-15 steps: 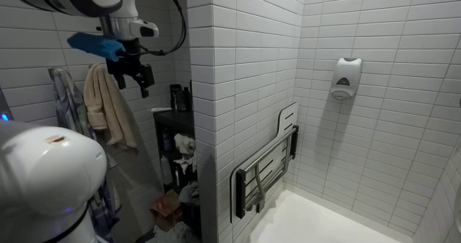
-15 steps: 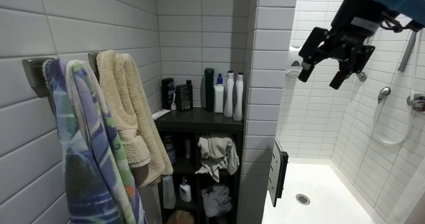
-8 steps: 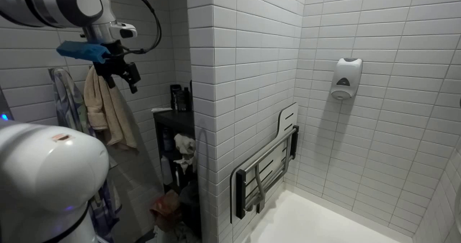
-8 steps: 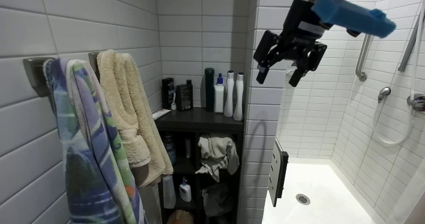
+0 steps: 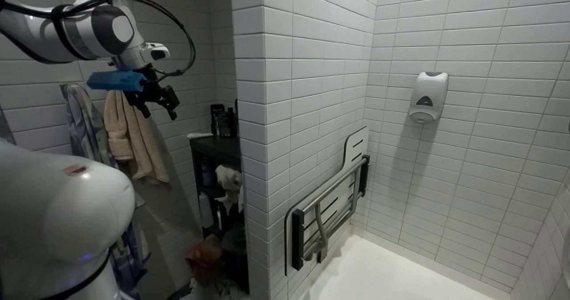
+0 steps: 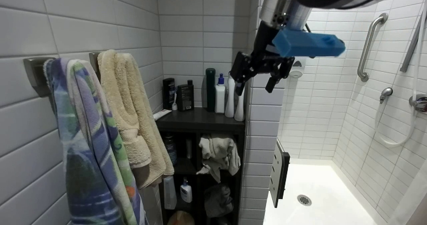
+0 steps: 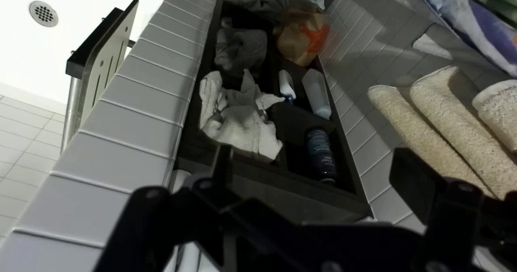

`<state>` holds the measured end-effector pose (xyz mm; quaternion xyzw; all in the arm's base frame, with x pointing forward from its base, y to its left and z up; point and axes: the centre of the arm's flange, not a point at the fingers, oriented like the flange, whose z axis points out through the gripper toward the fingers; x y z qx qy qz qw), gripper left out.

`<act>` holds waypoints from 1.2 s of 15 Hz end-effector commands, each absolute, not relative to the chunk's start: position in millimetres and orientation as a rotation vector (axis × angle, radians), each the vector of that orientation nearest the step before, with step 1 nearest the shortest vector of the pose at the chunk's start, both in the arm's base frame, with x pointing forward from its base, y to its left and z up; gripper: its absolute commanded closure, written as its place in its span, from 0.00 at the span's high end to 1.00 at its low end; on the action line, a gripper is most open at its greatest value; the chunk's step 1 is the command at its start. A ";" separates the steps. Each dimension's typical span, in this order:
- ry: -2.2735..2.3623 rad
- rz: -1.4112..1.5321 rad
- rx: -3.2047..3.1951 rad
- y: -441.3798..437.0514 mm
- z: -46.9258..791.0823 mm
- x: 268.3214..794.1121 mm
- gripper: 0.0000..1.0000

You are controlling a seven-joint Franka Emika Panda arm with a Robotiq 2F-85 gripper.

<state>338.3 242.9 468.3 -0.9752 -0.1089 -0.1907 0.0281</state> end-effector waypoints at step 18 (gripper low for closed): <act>-0.493 -0.831 -2.883 248.3 393.1 402.7 1.00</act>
